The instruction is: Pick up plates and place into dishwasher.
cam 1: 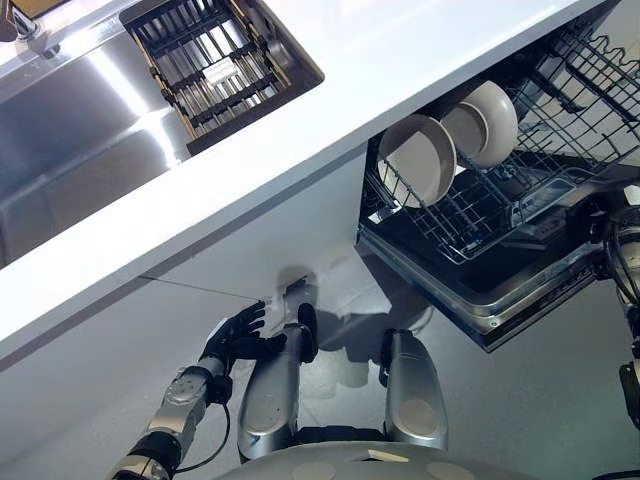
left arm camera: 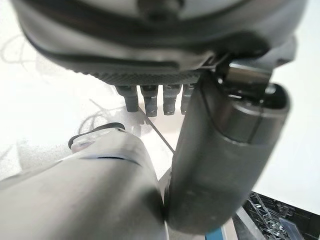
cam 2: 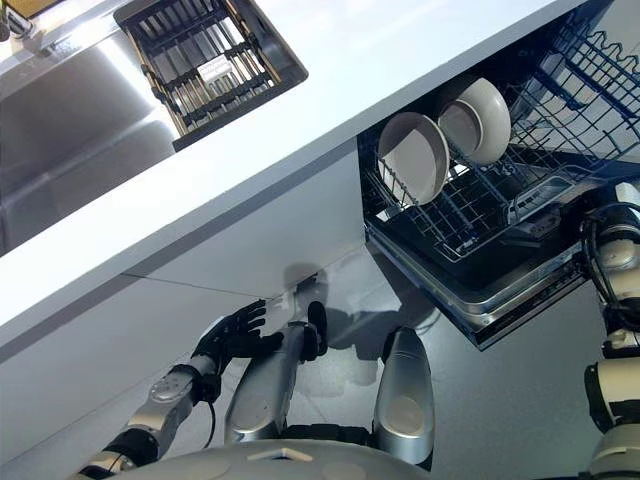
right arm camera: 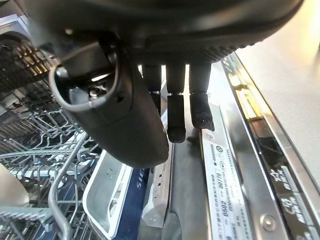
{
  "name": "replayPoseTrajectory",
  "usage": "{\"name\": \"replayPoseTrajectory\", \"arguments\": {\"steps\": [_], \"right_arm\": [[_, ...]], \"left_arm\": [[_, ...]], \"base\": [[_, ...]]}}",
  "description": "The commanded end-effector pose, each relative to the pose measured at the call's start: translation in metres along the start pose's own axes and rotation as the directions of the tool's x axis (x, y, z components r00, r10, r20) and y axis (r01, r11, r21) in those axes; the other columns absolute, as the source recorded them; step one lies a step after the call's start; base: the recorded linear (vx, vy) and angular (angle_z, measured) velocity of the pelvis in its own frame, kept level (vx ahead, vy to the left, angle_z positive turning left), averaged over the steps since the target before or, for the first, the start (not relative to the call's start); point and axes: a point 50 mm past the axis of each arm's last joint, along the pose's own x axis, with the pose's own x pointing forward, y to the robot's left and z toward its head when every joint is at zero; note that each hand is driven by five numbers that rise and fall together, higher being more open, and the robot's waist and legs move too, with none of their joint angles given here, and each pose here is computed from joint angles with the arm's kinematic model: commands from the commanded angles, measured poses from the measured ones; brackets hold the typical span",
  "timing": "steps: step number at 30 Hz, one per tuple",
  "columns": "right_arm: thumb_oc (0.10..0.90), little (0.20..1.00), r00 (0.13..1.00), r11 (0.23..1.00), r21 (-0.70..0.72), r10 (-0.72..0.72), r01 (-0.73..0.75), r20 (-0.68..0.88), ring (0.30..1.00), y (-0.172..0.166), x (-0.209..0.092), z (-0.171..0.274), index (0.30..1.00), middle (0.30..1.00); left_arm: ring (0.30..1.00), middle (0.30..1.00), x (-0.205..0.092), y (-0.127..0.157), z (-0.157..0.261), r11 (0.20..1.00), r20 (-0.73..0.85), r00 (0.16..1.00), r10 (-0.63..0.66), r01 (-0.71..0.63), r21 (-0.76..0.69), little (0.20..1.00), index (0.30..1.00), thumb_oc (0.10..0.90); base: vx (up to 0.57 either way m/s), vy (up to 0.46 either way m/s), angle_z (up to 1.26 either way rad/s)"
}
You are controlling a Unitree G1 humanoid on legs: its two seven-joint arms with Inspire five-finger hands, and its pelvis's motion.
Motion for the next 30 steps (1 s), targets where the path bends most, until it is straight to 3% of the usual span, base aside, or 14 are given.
{"name": "replayPoseTrajectory", "arguments": {"steps": [1, 6, 19, 28, 30], "right_arm": [[0.100, 0.200, 0.997, 0.997, -0.040, -0.061, 0.063, 0.054, 0.300, -0.024, 0.005, 0.022, 0.300, 0.300], [0.100, 0.200, 0.999, 0.995, -0.095, 0.028, -0.030, -0.024, 0.300, -0.010, 0.007, 0.015, 0.300, 0.300], [0.100, 0.200, 0.986, 0.987, -0.029, 0.153, -0.155, -0.068, 0.300, -0.003, 0.011, 0.026, 0.300, 0.300], [0.100, 0.200, 0.959, 0.908, 0.329, 0.283, -0.258, -0.030, 0.300, 0.011, 0.011, 0.032, 0.300, 0.300], [0.100, 0.200, 0.946, 0.800, 0.521, 0.320, -0.299, 0.051, 0.300, 0.019, 0.010, 0.045, 0.300, 0.300]], "left_arm": [[0.900, 0.900, -0.015, 0.003, -0.007, 1.000, 0.035, 0.999, -0.004, 0.004, 0.017, 0.900, 0.900, 0.800], [0.900, 0.900, -0.014, 0.006, 0.000, 1.000, 0.068, 0.998, -0.005, 0.004, 0.017, 0.900, 0.900, 0.800], [0.900, 0.900, -0.016, 0.006, 0.003, 1.000, 0.094, 0.996, 0.003, -0.004, 0.008, 0.900, 0.900, 0.800], [0.900, 0.900, -0.017, 0.006, 0.004, 1.000, 0.103, 0.995, 0.014, -0.015, 0.005, 0.900, 0.900, 0.800], [0.900, 0.900, -0.018, 0.006, 0.005, 1.000, 0.107, 0.994, 0.015, -0.015, 0.007, 0.900, 0.900, 0.800]], "base": [[-0.04, -0.001, 0.06], [-0.04, -0.034, 0.10], [0.01, -0.016, 0.07], [0.02, -0.019, 0.06], [0.02, -0.016, 0.07]]}}
